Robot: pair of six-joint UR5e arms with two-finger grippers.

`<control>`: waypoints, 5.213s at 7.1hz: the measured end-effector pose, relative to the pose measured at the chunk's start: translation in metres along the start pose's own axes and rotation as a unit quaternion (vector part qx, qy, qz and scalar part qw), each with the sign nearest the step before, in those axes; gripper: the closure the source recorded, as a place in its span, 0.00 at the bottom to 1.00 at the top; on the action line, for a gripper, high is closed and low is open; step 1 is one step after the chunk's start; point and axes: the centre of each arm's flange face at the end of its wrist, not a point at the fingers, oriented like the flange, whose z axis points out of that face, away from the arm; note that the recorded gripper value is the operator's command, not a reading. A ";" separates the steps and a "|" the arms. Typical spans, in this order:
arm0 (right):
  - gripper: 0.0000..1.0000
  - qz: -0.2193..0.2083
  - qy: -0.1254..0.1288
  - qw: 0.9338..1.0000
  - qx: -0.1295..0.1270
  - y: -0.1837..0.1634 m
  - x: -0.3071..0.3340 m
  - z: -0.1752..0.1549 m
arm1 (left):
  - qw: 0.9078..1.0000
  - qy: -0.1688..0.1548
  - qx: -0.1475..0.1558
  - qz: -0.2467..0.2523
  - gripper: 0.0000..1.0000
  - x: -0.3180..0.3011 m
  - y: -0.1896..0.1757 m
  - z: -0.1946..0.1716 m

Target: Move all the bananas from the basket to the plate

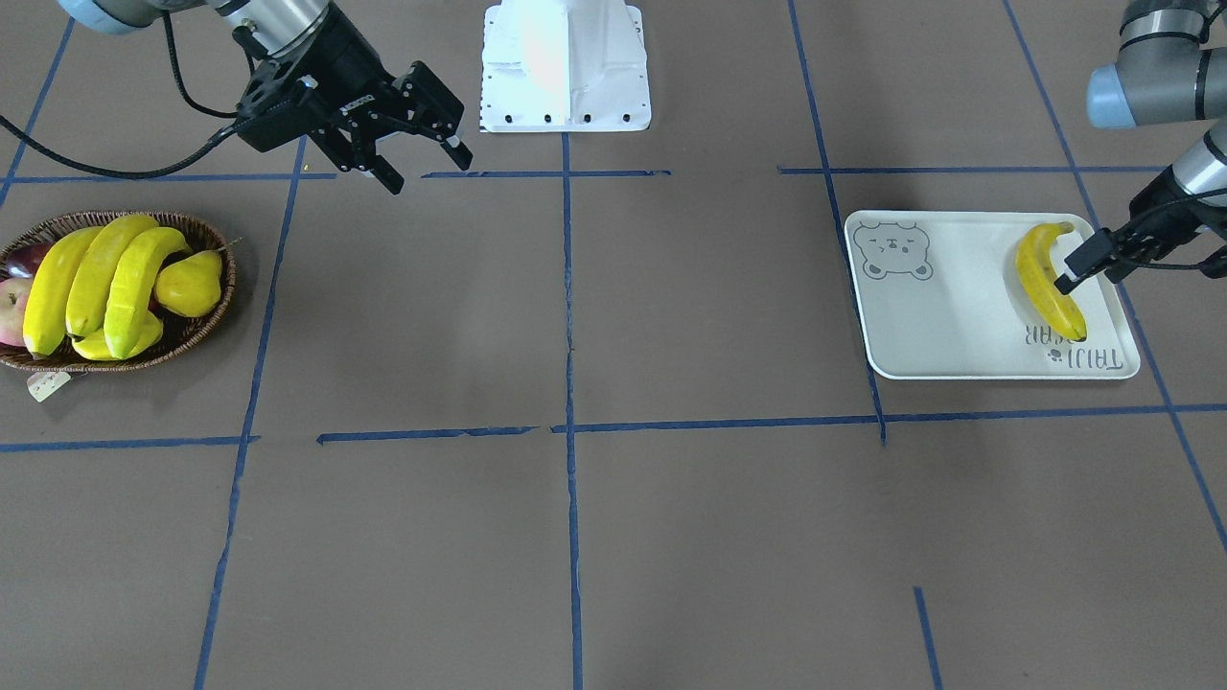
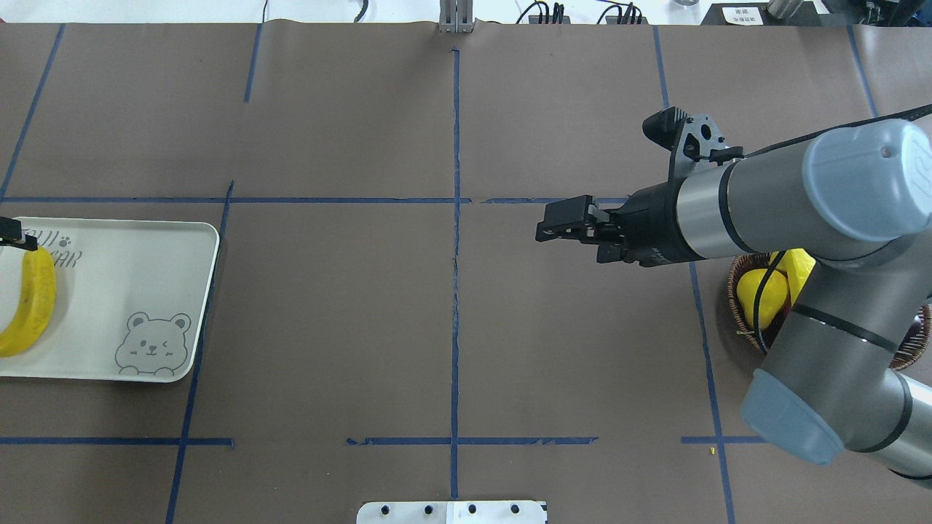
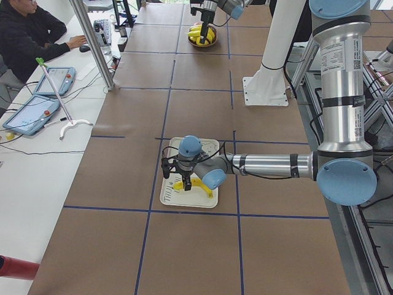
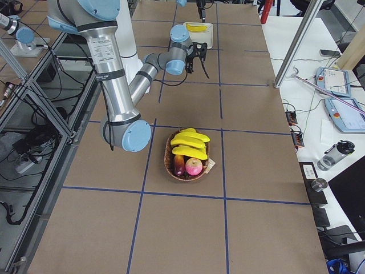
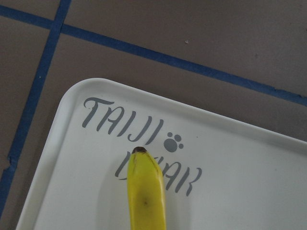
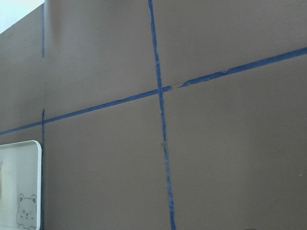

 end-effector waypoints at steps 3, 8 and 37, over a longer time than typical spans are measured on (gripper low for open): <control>0.00 -0.045 0.080 0.996 0.000 -0.013 0.113 -0.045 | 1.000 0.020 -0.001 -0.005 0.01 0.053 -0.002 -0.046; 0.00 -0.119 0.205 0.971 -0.032 0.001 0.260 -0.086 | 1.000 0.027 -0.001 0.001 0.01 0.072 0.003 -0.056; 1.00 -0.087 0.226 0.970 -0.033 -0.035 0.307 -0.120 | 1.000 0.026 -0.005 0.002 0.01 0.072 0.006 -0.053</control>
